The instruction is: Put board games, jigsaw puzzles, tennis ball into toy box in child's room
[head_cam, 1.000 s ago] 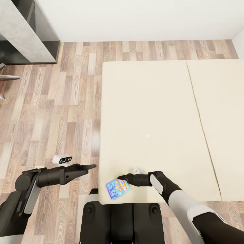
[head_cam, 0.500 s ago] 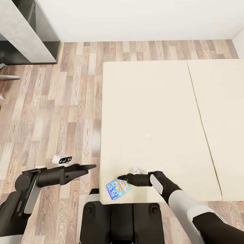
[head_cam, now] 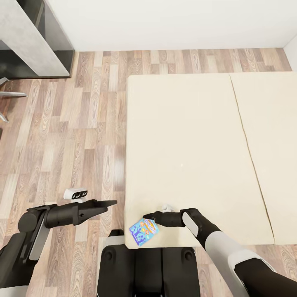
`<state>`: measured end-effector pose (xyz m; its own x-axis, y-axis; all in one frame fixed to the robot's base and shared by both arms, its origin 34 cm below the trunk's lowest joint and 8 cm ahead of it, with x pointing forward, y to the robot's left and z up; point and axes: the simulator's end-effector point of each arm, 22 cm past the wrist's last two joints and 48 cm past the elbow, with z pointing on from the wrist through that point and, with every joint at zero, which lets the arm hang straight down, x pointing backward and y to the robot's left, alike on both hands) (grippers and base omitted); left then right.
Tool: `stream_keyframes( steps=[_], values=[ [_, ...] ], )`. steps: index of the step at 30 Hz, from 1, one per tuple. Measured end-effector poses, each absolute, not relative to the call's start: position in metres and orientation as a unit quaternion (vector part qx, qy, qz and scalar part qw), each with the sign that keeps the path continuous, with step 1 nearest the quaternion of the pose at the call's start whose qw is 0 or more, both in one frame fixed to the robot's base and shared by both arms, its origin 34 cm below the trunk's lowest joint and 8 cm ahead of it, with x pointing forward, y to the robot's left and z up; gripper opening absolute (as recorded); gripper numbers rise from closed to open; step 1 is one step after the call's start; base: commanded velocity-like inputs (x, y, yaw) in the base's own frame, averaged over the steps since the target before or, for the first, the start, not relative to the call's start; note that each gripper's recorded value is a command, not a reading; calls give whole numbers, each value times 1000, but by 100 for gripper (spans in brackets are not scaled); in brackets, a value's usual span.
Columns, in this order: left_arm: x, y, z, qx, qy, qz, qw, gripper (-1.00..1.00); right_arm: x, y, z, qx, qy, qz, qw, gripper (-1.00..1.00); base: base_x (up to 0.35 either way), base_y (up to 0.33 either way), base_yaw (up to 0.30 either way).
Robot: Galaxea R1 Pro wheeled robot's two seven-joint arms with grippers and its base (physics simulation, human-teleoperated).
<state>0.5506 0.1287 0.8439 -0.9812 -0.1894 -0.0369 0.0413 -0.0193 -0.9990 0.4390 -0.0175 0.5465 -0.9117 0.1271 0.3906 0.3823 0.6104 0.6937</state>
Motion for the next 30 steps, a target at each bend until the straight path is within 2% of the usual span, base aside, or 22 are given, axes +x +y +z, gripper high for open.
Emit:
stream_keyframes(
  steps=[30],
  values=[
    [550, 128, 844, -53, 695, -712, 81, 100, 438, -18, 546, -142, -885, -417, 153, 100, 0, 55, 0]
  ],
)
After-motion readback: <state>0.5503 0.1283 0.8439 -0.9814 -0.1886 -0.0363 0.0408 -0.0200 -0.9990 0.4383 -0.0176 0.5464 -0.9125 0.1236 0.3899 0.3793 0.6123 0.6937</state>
